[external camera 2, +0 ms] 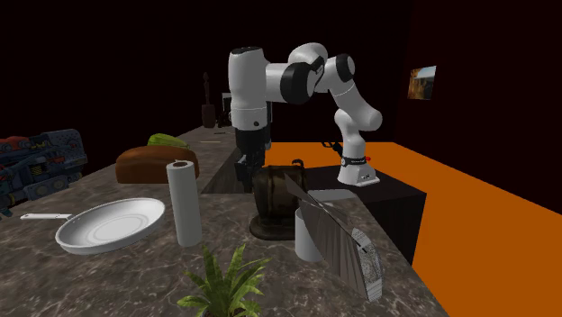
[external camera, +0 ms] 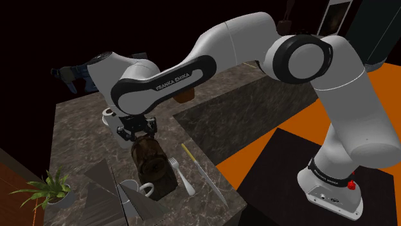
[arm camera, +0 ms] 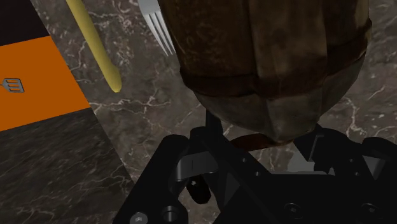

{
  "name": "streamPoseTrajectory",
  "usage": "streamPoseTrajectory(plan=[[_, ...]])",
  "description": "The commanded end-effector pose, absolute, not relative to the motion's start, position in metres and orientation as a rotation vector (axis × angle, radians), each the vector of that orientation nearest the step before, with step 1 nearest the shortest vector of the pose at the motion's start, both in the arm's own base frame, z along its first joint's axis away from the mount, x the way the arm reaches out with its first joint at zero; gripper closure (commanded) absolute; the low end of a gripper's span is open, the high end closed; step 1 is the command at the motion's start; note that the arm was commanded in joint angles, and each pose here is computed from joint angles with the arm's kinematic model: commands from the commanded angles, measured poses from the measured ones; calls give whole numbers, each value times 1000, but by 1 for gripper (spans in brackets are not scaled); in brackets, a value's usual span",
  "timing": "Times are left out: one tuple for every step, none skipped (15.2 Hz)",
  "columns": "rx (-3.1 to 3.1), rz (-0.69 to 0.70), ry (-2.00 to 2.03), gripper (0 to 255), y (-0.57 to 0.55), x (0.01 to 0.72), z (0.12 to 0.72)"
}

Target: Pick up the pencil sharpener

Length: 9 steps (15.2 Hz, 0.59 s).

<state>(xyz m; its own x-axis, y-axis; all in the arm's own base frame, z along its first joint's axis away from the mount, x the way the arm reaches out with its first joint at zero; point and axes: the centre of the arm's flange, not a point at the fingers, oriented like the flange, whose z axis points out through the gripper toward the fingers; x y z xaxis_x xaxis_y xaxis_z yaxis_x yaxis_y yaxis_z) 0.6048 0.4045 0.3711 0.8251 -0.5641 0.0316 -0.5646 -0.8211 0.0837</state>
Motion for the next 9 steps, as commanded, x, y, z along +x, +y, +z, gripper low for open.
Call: streamPoseTrajectory(plan=[[2915, 7, -903, 255, 405, 605, 375], [2915, 7, -903, 255, 405, 605, 381], [2915, 7, -903, 255, 405, 605, 386], [2915, 7, -903, 255, 405, 605, 391], [2915, 7, -903, 255, 405, 605, 396], [2915, 7, -903, 255, 405, 605, 402], [2915, 7, -903, 255, 405, 605, 407], [2915, 7, -903, 255, 405, 605, 412], [2915, 7, -903, 255, 405, 605, 418]])
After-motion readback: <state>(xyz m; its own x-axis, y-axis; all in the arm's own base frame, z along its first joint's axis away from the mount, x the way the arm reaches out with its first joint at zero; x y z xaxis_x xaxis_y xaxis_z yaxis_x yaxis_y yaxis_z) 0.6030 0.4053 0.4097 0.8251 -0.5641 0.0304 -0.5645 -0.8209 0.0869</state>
